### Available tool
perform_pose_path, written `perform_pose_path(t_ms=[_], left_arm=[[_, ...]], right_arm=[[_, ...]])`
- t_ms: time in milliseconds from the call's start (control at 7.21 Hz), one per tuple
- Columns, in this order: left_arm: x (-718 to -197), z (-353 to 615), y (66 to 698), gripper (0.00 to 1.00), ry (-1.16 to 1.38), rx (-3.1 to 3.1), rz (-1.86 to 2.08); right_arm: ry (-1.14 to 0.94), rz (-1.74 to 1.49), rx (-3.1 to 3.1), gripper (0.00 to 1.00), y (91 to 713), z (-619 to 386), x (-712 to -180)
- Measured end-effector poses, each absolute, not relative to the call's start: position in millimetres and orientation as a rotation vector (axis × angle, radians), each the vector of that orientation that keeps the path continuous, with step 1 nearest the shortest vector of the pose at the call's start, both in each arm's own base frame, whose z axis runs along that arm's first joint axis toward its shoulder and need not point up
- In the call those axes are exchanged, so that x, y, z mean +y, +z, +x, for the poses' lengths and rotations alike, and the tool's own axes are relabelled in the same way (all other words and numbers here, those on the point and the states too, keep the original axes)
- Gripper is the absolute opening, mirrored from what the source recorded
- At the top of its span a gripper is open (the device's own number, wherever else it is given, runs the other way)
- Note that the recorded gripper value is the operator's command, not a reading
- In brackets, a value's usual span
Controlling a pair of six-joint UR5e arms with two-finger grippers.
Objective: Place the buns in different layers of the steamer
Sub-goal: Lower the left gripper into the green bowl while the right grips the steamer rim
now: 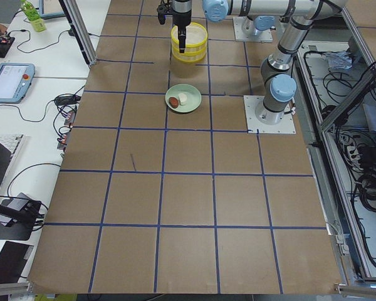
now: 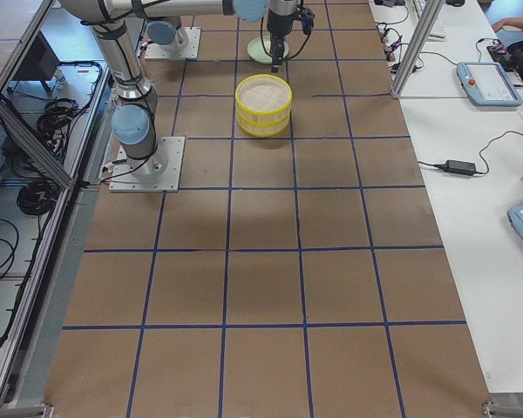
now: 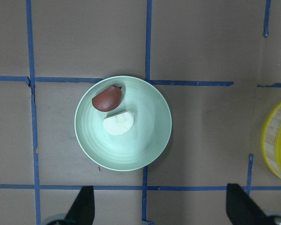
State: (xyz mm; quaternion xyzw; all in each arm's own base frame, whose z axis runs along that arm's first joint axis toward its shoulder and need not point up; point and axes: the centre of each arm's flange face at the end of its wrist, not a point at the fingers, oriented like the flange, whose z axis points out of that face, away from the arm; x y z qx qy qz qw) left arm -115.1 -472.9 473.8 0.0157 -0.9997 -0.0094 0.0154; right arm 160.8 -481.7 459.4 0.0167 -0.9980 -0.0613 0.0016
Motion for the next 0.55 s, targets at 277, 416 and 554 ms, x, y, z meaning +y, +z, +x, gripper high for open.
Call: perform_pose_path(t_ms=[277,416,554], left_arm=[[-472,-111,413,1.0,-0.15,-3.107,0.048],[-474,-104,379,1.0,-0.22,-3.101,0.084],[-483,-90,346,1.0,-0.28,-3.091,0.138]], right_arm=[[-0.188,0.068,-3.126,0.94,382,159,-473],[-0.133,0.088,-3.128,0.91,343,157,-466],[-0.088,0.115,-3.129,0.87,317,155,-460]])
